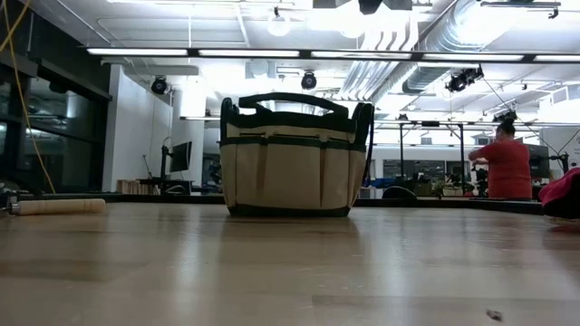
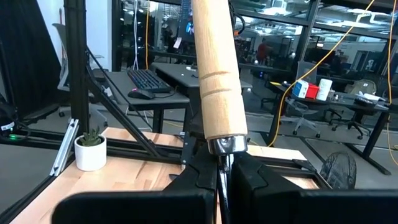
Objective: Pick & Place Garden tools in Gardening bag
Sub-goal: Put the hand rake into the gardening bag
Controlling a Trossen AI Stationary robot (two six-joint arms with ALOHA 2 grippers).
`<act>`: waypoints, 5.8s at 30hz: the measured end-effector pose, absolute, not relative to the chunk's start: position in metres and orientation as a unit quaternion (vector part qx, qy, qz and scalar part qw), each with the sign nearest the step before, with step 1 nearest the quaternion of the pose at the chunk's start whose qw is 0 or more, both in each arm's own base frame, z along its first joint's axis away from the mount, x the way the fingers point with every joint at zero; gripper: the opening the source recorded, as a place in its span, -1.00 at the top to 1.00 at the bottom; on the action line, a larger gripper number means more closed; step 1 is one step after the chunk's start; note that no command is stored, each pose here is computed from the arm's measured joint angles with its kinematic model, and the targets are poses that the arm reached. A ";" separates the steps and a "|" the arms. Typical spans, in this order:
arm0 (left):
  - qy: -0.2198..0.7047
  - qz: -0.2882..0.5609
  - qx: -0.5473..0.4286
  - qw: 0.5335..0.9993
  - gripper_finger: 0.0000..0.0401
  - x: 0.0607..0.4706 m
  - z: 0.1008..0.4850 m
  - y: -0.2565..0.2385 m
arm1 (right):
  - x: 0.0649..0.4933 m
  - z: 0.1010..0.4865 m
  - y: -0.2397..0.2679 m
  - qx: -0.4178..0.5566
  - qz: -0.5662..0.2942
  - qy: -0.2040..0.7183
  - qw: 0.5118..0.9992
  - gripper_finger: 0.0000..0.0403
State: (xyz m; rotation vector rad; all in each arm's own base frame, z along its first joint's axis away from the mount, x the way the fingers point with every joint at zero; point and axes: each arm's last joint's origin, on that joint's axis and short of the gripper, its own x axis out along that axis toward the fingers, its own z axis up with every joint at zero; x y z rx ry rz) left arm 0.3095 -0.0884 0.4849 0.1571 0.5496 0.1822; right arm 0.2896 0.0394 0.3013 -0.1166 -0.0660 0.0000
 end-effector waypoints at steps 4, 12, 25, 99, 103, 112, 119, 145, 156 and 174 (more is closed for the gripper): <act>0.272 0.102 0.086 0.953 0.38 0.314 0.482 -0.089 | 0.290 0.301 0.039 -0.059 0.000 -0.033 0.998 0.98; 0.268 0.110 0.084 0.953 0.38 0.313 0.483 -0.089 | 0.290 0.302 0.039 -0.058 -0.002 -0.034 0.998 0.98; 0.260 0.139 0.087 0.952 0.38 0.318 0.482 -0.089 | 0.289 0.307 0.040 -0.055 0.008 -0.063 0.996 0.98; 0.160 0.145 0.123 0.969 0.70 0.339 0.488 -0.095 | 0.288 0.316 0.041 -0.065 0.039 -0.106 0.991 0.66; 0.166 0.149 0.121 0.967 0.70 0.339 0.487 -0.095 | 0.288 0.314 0.041 -0.052 0.043 -0.096 0.993 0.41; 0.177 0.153 0.121 0.965 0.70 0.338 0.484 -0.094 | 0.288 0.312 0.042 -0.030 0.049 -0.084 0.995 -0.06; 0.183 0.161 0.118 0.963 0.70 0.340 0.480 -0.094 | 0.282 0.315 0.041 -0.030 0.046 -0.076 0.996 -0.20; 0.195 0.168 0.115 0.959 0.70 0.343 0.474 -0.094 | 0.276 0.314 0.039 -0.089 0.037 -0.045 0.994 -0.21; 0.197 0.173 0.114 0.958 0.70 0.351 0.470 -0.090 | 0.276 0.316 0.037 -0.139 0.011 -0.055 0.989 -0.21; 0.220 0.188 0.127 0.949 0.70 0.355 0.461 -0.091 | 0.271 0.322 0.034 -0.224 -0.033 -0.056 0.972 -0.21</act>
